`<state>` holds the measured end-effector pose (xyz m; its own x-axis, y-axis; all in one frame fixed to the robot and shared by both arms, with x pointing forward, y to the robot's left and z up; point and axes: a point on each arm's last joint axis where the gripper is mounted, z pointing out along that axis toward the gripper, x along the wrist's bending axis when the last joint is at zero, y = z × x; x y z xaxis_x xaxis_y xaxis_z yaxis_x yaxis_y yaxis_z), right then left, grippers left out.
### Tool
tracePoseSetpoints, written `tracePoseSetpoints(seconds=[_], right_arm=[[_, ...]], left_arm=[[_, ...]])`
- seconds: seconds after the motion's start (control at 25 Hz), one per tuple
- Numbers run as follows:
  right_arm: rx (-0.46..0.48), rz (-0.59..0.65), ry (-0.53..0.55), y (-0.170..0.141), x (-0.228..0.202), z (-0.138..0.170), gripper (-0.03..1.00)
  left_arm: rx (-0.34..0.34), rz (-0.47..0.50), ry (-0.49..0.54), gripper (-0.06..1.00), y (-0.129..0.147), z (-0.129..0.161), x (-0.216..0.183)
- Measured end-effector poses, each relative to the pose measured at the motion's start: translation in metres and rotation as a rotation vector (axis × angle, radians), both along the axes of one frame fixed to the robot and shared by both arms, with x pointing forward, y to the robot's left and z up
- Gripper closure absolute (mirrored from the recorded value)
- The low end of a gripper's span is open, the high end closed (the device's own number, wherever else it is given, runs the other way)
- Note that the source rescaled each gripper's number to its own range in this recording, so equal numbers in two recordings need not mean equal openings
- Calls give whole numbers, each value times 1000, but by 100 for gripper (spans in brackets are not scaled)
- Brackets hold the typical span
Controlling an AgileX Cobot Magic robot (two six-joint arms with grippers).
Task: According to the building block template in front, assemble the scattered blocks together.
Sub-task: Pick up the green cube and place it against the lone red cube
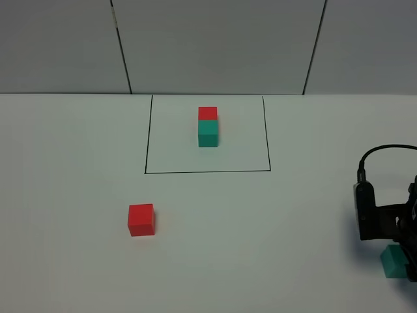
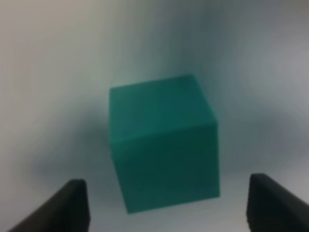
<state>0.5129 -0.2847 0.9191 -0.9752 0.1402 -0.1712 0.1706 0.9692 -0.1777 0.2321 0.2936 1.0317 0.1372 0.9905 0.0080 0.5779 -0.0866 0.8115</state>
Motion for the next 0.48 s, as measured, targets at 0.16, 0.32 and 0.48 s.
tracePoseSetpoints(seconds=[0.16, 0.32, 0.48], right_arm=[[15, 40, 15, -6, 3, -6, 19], [47, 41, 12, -7, 5, -9, 19], [52, 34, 18, -9, 10, -13, 19]], left_arm=[[0, 0, 0, 17, 0, 0, 0], [0, 0, 0, 17, 0, 0, 0], [0, 0, 0, 17, 0, 0, 0]])
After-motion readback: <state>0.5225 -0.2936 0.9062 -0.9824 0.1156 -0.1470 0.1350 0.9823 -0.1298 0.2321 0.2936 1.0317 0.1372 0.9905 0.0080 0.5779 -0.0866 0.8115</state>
